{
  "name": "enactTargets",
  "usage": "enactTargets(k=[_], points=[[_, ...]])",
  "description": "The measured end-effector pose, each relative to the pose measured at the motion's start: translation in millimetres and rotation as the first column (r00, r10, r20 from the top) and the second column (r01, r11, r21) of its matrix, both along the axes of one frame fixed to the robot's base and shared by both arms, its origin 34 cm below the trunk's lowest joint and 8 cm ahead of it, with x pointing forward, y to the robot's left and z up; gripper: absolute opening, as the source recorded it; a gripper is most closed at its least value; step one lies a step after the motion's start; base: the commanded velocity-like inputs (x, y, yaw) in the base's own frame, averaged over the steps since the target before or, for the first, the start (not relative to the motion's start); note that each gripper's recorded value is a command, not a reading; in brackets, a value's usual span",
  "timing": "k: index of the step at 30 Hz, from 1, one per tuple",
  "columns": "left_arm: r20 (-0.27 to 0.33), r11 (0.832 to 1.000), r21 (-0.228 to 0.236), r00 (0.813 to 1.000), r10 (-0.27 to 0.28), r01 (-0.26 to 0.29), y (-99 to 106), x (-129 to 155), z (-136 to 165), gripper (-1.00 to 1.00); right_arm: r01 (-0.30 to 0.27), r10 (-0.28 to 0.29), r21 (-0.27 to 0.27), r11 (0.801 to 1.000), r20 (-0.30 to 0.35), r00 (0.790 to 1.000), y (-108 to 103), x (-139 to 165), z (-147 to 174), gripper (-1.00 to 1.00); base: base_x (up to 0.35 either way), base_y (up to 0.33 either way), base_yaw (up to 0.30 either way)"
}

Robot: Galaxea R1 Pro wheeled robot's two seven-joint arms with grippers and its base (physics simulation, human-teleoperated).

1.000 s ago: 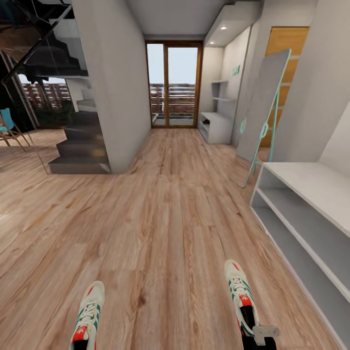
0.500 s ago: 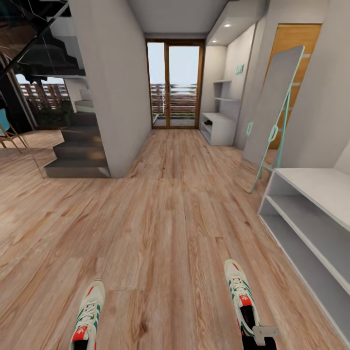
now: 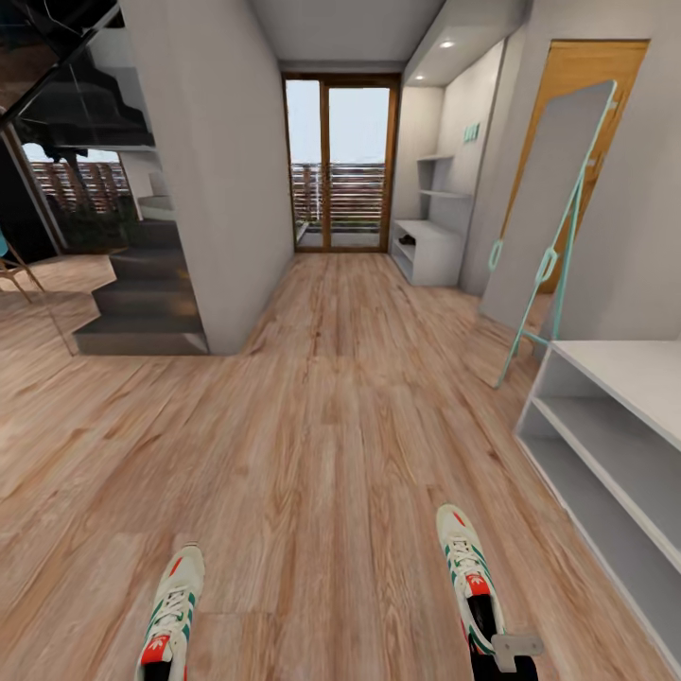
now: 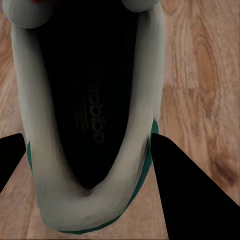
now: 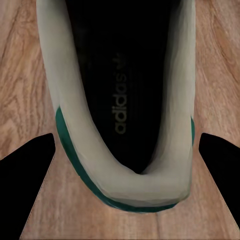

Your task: Pick up the two gym shoes and the two sandals from the corridor floor and place them onto the hallstand (shoe rack) in the corridor, making sure they are on the rack and not on the floor. Arrange them so the two gym shoes are next to each other and the two sandals are next to each other.

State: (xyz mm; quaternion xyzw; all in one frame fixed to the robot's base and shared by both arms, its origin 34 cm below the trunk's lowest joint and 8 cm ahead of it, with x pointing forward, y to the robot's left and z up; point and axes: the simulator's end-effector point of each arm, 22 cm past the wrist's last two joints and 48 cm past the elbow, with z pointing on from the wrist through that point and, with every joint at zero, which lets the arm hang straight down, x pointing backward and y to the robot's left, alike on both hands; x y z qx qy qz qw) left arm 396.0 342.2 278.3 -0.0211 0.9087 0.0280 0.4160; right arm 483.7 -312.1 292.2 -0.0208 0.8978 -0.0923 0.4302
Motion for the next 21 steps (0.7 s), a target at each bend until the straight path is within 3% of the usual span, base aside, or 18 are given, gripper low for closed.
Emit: enactTargets(k=[21], points=[[0.0, 1.0, 0.0, 1.0, 0.0, 0.0, 0.1, 0.1, 0.1, -1.0, -0.001, 0.001, 0.0, 1.0, 0.0, 1.0, 0.1, 0.0, 0.0, -1.0, 0.336, 0.0, 0.0]])
